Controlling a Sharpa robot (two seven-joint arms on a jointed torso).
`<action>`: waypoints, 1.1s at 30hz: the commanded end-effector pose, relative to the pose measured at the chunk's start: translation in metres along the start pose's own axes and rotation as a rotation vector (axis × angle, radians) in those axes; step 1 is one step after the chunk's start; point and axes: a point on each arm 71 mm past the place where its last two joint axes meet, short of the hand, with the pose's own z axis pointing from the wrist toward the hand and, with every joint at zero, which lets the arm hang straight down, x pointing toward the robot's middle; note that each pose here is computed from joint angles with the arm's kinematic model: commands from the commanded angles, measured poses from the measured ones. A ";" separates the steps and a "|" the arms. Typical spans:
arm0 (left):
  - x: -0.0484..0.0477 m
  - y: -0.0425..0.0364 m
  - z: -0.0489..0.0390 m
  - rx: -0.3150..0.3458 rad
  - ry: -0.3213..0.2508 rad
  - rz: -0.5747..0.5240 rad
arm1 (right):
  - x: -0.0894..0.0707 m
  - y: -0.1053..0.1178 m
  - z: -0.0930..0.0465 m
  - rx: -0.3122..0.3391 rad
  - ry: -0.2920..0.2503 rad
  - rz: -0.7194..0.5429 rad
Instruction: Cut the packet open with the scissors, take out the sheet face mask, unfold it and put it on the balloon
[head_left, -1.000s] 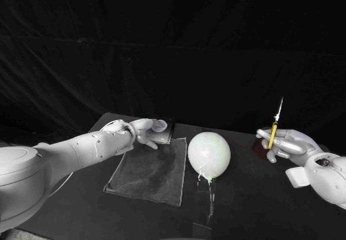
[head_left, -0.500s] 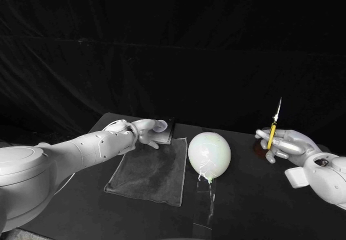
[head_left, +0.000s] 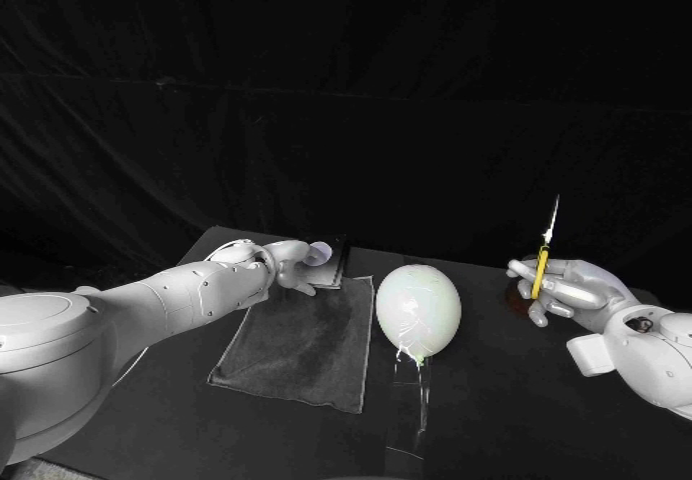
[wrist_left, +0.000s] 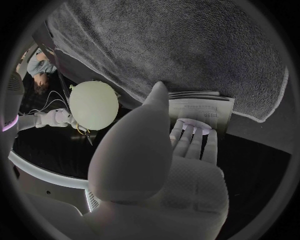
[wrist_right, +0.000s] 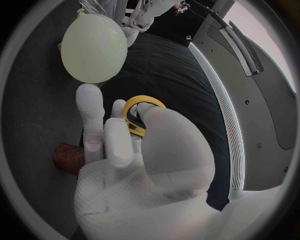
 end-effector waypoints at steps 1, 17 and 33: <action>0.0053 -0.0007 0.0004 -0.007 0.050 0.005 | 0.003 0.001 0.000 -0.012 0.026 -0.005; 0.0048 -0.0055 -0.0028 0.031 0.037 0.009 | 0.003 0.001 0.000 -0.012 0.030 -0.010; 0.0036 -0.0073 -0.0069 0.052 0.028 -0.025 | 0.003 0.001 0.000 -0.012 0.035 -0.018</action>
